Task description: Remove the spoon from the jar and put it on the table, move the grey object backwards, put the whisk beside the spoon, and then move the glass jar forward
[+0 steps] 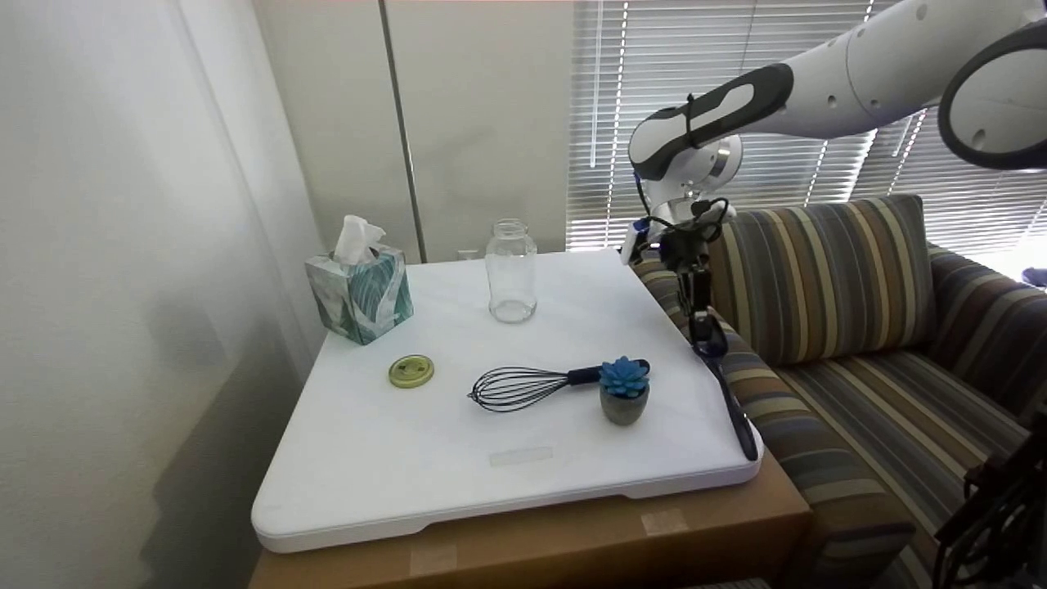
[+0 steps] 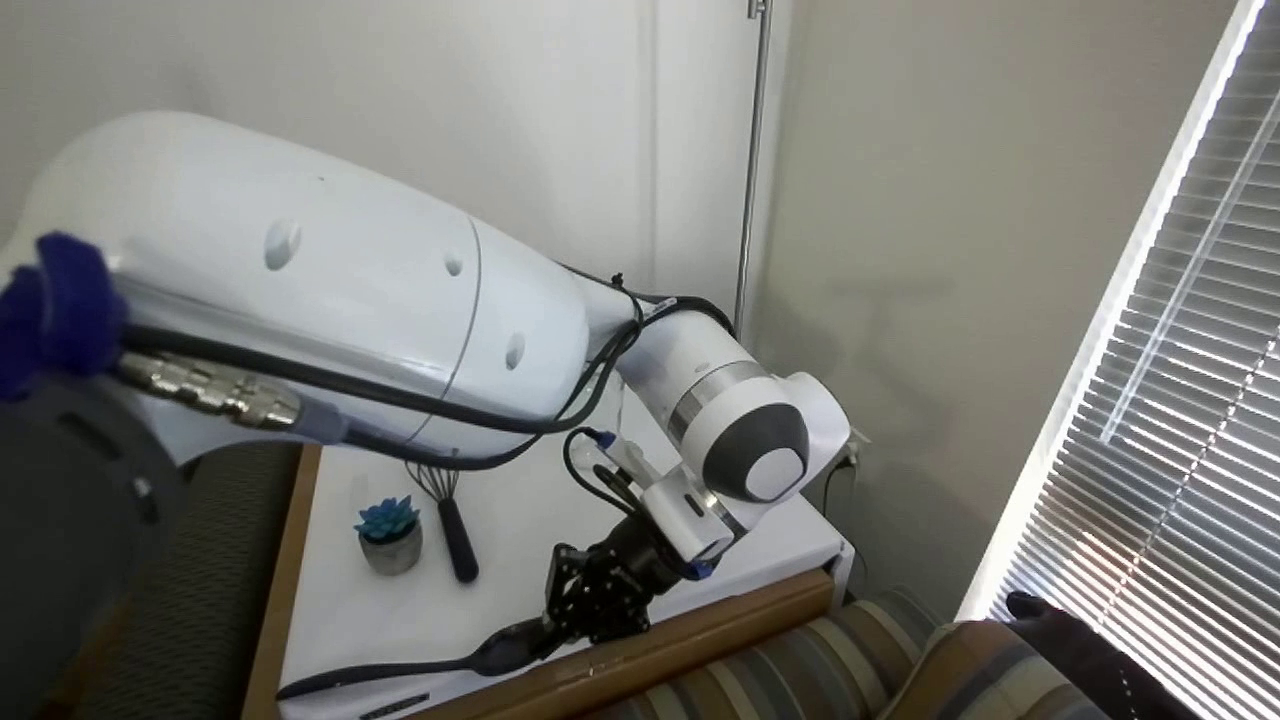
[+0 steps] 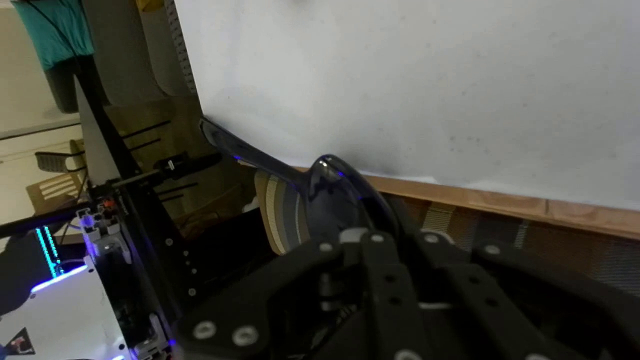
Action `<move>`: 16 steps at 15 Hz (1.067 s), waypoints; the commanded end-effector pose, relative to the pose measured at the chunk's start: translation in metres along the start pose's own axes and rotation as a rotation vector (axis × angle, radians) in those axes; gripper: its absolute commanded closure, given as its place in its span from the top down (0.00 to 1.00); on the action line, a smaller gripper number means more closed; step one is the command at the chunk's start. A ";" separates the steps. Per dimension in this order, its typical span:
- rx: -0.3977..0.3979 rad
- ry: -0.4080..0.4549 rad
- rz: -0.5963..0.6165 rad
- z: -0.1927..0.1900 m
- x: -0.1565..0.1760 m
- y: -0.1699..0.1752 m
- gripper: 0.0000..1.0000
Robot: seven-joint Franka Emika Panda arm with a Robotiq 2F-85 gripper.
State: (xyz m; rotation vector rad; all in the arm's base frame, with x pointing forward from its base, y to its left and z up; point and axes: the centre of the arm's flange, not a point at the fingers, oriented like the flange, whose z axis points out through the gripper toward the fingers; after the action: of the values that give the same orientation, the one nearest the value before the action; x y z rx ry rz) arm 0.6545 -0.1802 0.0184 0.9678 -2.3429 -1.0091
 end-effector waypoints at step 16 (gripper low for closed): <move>-0.101 -0.138 0.514 -0.015 -0.027 -0.051 0.38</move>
State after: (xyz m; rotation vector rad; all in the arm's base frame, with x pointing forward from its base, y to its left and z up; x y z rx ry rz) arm 0.6543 -0.1724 0.0120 0.2912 -2.4112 -0.9620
